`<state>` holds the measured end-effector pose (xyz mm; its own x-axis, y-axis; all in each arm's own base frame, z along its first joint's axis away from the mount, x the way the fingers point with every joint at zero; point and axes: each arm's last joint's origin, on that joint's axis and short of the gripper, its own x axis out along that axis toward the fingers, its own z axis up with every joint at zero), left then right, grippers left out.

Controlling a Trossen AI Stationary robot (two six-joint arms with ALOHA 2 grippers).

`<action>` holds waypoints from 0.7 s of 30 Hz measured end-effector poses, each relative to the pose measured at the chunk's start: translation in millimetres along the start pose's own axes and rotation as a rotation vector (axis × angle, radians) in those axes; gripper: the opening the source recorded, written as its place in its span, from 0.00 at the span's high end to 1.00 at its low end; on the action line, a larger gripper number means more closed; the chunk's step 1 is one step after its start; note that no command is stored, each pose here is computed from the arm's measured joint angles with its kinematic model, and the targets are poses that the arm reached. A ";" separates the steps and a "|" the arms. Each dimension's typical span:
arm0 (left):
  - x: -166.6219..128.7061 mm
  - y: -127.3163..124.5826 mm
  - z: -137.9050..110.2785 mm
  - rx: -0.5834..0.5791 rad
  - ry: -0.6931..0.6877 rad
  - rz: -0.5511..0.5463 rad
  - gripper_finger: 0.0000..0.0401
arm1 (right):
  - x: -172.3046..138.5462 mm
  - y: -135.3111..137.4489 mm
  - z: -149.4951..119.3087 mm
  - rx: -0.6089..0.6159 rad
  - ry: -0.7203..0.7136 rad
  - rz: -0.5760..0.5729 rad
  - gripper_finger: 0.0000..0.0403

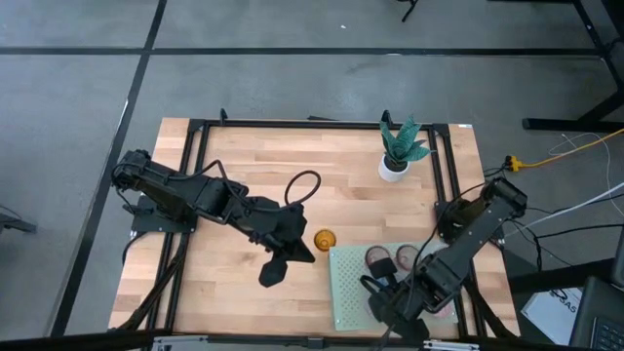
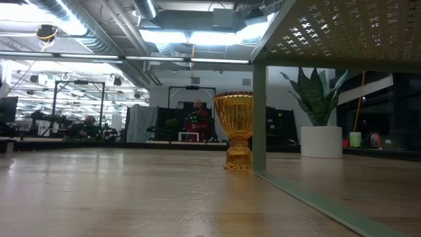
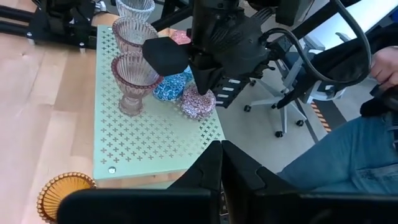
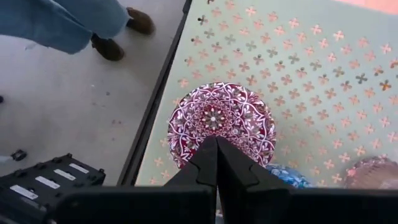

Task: Pick & Place candle stick holders
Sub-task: Adjust the scented candles on the shelf

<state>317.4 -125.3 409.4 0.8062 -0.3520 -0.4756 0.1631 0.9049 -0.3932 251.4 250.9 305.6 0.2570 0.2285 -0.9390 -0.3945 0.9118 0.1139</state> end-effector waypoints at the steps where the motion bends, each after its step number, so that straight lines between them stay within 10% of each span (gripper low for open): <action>1: 0.0 0.0 0.0 -0.007 0.000 0.000 0.99 | 0.1 -1.9 1.3 -0.008 -0.006 0.000 1.00; 21: 0.0 -1.4 -3.1 -0.020 0.023 0.004 1.00 | -18.2 -20.1 15.1 0.031 -0.133 -0.010 1.00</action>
<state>315.4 -127.4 407.5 0.7932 -0.3544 -0.4953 0.1486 0.9013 -0.4069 268.1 233.6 325.3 0.3762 0.2603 -0.8892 -0.3642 0.9240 0.1164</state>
